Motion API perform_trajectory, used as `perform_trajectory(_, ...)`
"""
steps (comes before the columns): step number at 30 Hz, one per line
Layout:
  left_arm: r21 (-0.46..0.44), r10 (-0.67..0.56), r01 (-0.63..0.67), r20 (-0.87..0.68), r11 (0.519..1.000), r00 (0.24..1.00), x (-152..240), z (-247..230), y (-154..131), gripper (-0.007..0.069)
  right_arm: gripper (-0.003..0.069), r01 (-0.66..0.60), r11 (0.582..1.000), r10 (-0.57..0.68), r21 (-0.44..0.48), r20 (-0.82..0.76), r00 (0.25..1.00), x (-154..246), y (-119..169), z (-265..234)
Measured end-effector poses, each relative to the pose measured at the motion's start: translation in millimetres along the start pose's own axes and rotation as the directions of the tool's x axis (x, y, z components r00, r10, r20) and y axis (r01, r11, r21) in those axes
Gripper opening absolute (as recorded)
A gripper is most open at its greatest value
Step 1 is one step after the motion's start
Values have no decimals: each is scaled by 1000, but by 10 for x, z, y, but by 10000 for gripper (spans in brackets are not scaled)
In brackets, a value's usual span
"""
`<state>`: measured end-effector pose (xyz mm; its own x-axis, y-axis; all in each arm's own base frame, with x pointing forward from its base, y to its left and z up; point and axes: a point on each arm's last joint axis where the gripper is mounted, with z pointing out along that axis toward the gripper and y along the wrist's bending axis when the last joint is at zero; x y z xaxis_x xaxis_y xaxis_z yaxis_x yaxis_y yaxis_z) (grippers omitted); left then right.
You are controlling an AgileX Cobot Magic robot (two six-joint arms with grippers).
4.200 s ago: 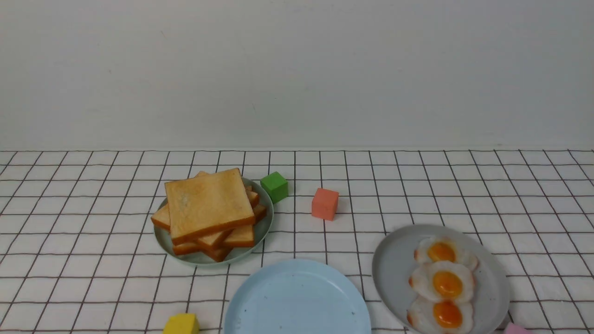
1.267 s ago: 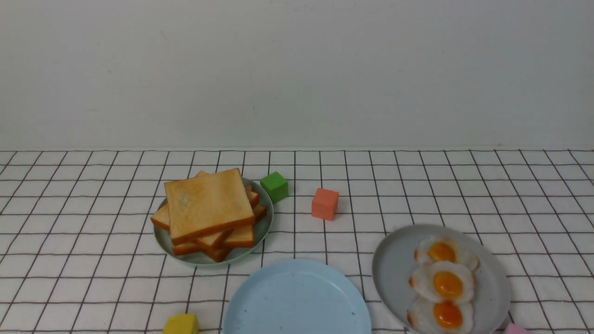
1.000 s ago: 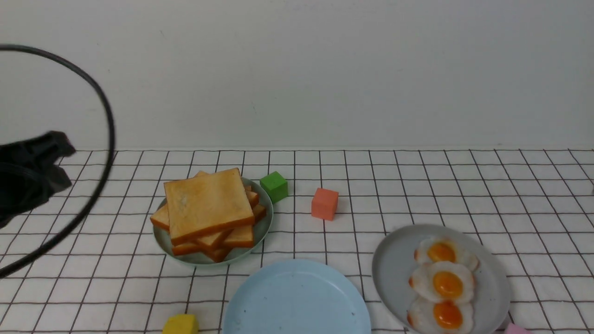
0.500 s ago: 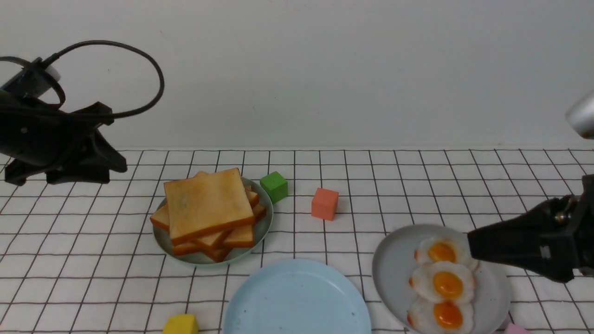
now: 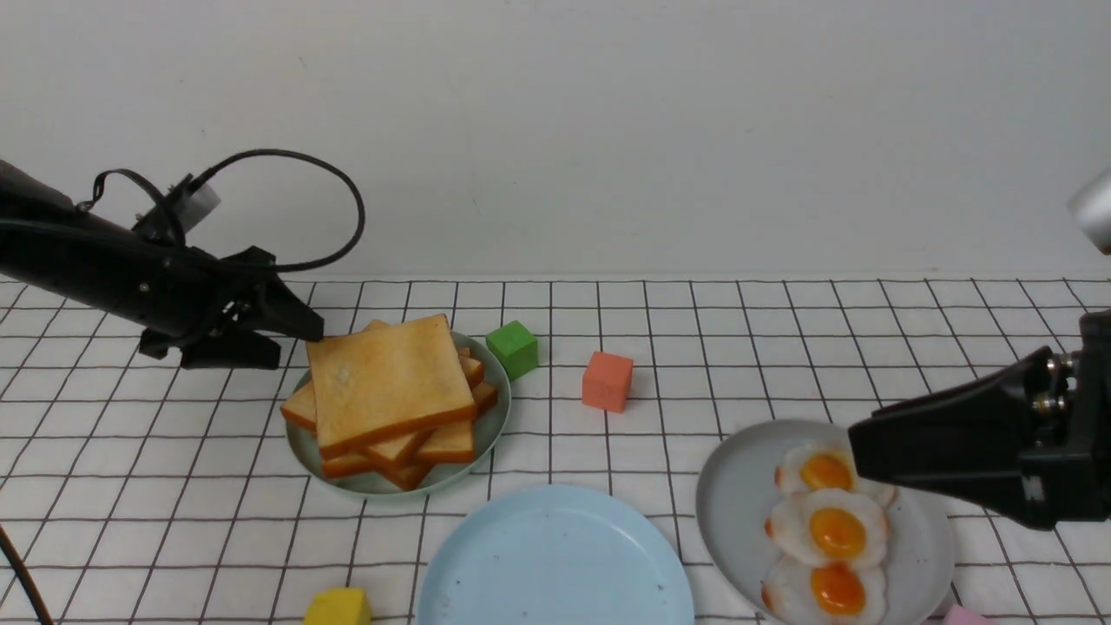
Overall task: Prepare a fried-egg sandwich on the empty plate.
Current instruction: Use the left arm to grab a slice of bread, then use the left arm to put a slice of bread into the empty plate in the middle
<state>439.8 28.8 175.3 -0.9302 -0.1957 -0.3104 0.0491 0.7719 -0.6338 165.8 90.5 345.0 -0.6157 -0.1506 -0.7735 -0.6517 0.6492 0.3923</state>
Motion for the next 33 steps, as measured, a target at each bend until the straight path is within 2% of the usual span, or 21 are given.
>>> perform_trajectory(5, 79, -41, 43, -19, 996, 999, 33, 192, 102, 445, 245, 0, 1000, 0, -1, -1, 1000, 1, 1, 0)
perform_trajectory(9, 102, -44, 45, -14, 994, 999, 30, 216, 104, 386, 245, -1, 1000, 1, -4, -3, 1000, 3, 4, 0)
perform_trajectory(13, 120, -32, 33, -12, 992, 999, 28, 214, 88, 254, 245, -1, 1000, 1, -13, -13, 1000, 12, 12, 0)
perform_trajectory(14, 121, -31, 32, -11, 992, 999, 28, 214, 87, 248, 245, -1, 1000, 1, -13, -13, 1000, 12, 12, 0)
perform_trajectory(17, 127, -24, 25, -12, 992, 1000, 29, 213, 82, 164, 245, -4, 1000, 4, -15, -17, 1000, 15, 14, 0)
perform_trajectory(19, 144, -22, 24, -13, 989, 1000, 28, 210, 65, 89, 245, -15, 1000, 15, -14, -19, 1000, 17, 13, 0)
perform_trajectory(22, 154, -5, 7, -11, 988, 1000, 25, 184, 40, 67, 245, -19, 1000, 19, -13, -22, 1000, 20, 12, 0)
perform_trajectory(26, 160, 73, -77, 28, 984, 997, -18, -26, -143, 66, 245, -22, 1000, 21, -19, -32, 999, 29, 18, -1)
perform_trajectory(33, 198, 253, -272, 117, 942, 961, 0, -665, -745, 66, 245, -22, 999, 21, -28, -47, 999, 42, 27, -1)
